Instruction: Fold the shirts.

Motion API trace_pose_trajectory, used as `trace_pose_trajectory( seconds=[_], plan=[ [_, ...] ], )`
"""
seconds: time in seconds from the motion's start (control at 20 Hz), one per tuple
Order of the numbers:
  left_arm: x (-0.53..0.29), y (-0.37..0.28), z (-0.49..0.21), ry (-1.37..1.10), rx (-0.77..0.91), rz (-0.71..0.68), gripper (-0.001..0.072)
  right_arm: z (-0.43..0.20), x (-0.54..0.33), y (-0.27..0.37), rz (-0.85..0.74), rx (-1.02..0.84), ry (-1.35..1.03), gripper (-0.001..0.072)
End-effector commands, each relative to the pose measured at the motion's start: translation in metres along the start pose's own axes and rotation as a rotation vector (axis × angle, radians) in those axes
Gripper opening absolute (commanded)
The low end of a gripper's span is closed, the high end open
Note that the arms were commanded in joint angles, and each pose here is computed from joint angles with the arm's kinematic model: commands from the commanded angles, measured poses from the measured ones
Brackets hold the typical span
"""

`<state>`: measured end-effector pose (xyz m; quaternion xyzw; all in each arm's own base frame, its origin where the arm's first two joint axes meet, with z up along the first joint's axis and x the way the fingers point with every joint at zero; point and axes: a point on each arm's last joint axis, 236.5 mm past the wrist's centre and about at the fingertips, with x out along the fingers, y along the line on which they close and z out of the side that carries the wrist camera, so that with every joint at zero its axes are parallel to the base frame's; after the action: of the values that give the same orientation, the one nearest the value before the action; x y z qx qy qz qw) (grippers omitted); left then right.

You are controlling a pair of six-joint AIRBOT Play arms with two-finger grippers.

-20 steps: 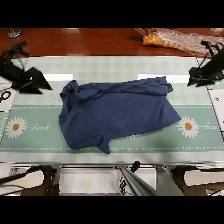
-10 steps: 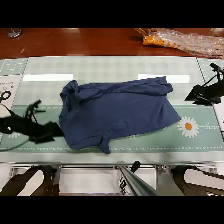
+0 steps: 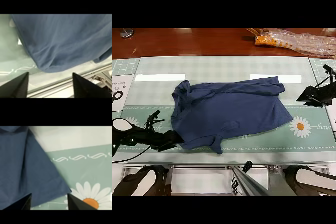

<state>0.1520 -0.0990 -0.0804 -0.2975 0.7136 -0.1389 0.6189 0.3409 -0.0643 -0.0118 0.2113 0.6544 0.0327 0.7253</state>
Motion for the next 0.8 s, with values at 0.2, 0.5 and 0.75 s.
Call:
trace_pose_trajectory(
  seconds=[0.2, 0.5, 0.75],
  plan=[
    [0.012, -0.005, 0.018, -0.094, -0.024, -0.059, 0.0569, -0.008, 0.000, 0.003, 0.011, -0.001, 0.033, 0.0530],
    [0.033, -0.010, 0.014, -0.058, -0.030, -0.099, 0.0546, -0.012, -0.001, 0.004, 0.015, 0.000, 0.049, 0.0530],
    [0.037, -0.030, 0.025, -0.095, -0.016, -0.163, 0.0021, -0.018, -0.001, 0.003, 0.014, -0.002, 0.077, 0.0530]
  ],
)
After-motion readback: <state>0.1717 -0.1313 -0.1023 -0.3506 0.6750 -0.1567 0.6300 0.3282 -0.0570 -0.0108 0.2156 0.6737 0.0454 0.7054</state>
